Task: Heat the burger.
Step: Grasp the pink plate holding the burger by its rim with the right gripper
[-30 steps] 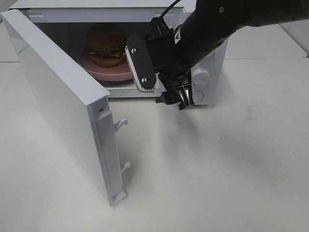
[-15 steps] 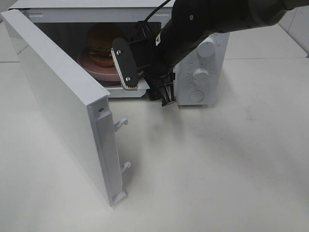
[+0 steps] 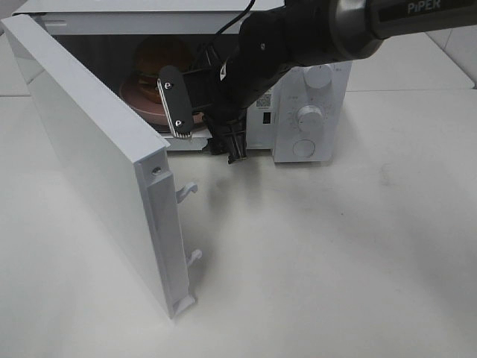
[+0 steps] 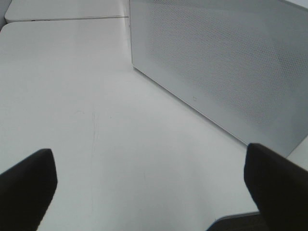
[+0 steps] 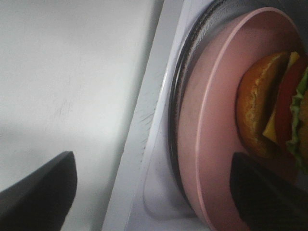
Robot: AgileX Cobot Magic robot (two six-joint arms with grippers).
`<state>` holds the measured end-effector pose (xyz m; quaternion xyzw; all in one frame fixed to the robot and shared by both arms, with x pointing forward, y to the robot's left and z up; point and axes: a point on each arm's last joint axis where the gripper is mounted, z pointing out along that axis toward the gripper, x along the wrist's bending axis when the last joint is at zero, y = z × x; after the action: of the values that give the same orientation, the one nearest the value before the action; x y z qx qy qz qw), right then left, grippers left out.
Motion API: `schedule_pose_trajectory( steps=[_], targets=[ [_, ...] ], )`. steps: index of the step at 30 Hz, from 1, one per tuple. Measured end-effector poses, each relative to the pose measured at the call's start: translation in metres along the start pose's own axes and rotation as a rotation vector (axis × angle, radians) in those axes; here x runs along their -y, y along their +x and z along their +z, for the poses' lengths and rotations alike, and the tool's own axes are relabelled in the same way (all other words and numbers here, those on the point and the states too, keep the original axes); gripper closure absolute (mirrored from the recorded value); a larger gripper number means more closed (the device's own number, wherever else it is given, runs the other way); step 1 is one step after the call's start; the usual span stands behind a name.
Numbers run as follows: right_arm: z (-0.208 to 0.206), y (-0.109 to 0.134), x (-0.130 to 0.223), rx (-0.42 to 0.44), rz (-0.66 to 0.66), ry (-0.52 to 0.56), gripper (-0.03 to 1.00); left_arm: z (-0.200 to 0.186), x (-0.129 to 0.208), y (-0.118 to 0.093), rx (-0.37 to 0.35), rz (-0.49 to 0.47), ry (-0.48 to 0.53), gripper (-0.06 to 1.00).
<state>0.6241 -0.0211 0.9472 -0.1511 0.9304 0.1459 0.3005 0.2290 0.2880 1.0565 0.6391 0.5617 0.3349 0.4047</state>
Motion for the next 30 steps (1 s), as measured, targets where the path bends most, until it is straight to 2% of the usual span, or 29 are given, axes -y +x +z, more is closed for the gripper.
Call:
schedule_pose_trajectory(
  steps=[20,26,27,28,29,30],
  targets=[
    [0.041,-0.021,0.009,-0.038,0.032,0.046,0.17,0.000,0.000,0.000,0.000,0.000,0.000,-0.03],
    [0.050,-0.017,0.013,-0.060,0.031,0.055,0.25,0.000,0.000,0.000,0.000,0.000,0.000,-0.03],
    [0.053,-0.015,0.015,-0.074,0.025,0.061,0.30,0.000,0.000,0.000,0.000,0.000,0.000,-0.03],
    [0.053,-0.015,0.015,-0.074,0.025,0.061,0.30,0.000,0.000,0.000,0.000,0.000,0.000,-0.03],
    [0.054,-0.015,0.016,-0.074,0.016,0.063,0.37,0.000,0.000,0.000,0.000,0.000,0.000,-0.03],
    [0.054,-0.015,0.016,-0.074,0.016,0.063,0.37,0.000,0.000,0.000,0.000,0.000,0.000,-0.03]
  ],
)
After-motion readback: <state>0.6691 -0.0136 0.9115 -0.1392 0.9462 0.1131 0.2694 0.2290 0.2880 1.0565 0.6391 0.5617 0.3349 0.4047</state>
